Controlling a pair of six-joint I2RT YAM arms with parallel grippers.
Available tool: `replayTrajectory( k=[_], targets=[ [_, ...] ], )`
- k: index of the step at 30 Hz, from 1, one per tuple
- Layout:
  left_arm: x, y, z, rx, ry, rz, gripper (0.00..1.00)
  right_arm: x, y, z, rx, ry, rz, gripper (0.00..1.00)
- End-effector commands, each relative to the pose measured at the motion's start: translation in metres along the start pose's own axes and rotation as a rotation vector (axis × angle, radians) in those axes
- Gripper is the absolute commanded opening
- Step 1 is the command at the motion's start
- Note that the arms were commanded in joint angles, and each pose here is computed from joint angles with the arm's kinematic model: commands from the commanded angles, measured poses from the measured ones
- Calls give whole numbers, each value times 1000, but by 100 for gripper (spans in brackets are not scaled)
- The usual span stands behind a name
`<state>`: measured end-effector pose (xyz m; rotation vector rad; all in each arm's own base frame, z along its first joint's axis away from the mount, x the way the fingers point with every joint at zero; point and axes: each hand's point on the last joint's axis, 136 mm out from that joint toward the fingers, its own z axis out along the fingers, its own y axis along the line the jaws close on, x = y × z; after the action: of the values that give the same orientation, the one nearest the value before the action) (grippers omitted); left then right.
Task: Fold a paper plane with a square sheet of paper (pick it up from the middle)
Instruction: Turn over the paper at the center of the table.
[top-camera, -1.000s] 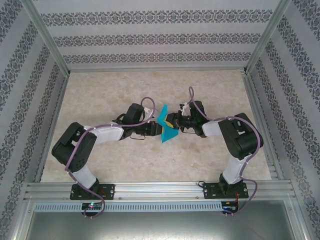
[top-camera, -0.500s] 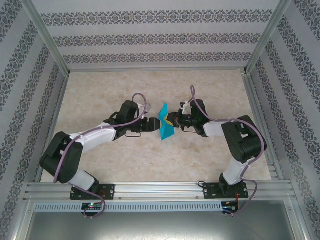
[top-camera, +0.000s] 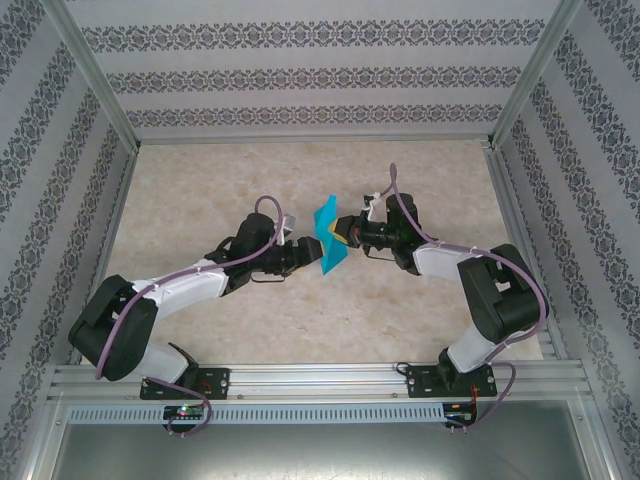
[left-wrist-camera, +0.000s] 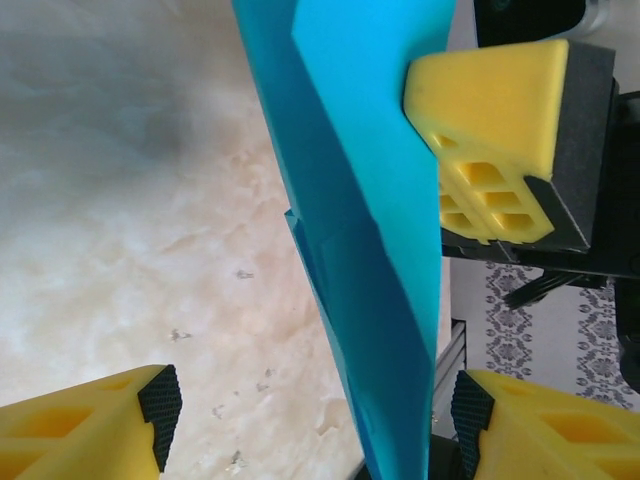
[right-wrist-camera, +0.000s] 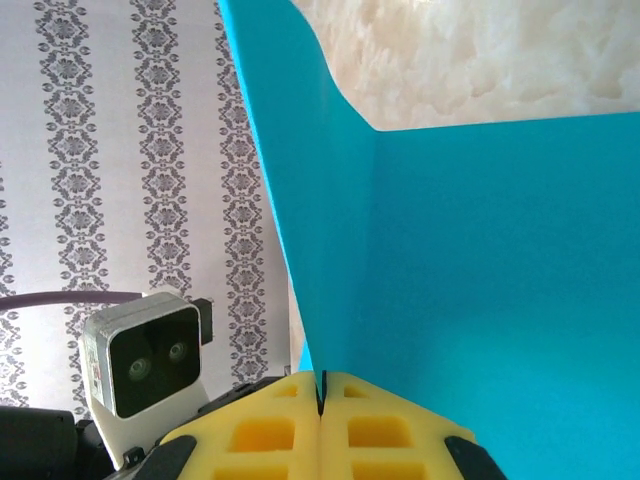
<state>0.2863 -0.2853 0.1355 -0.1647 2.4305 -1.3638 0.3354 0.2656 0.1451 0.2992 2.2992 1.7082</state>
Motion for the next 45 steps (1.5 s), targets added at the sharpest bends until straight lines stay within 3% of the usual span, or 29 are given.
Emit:
replayTrajectory(
  k=[1, 14, 30, 39, 45],
  targets=[
    [-12, -30, -4, 93, -52, 9, 74, -1, 19, 0, -30, -12, -32, 0],
    [-12, -52, 8, 200, -9, 18, 56, 0, 28, 1, -53, -18, -31, 0],
    [-11, -53, 8, 187, 3, 25, 36, 0, 27, 1, -65, -19, -22, 0],
    [-13, -54, 6, 173, -3, 44, 35, 6, 25, -6, -62, -14, -26, 2],
    [-14, -56, 5, 169, 0, 55, 41, 8, 21, -11, -53, -20, -25, 3]
  ],
)
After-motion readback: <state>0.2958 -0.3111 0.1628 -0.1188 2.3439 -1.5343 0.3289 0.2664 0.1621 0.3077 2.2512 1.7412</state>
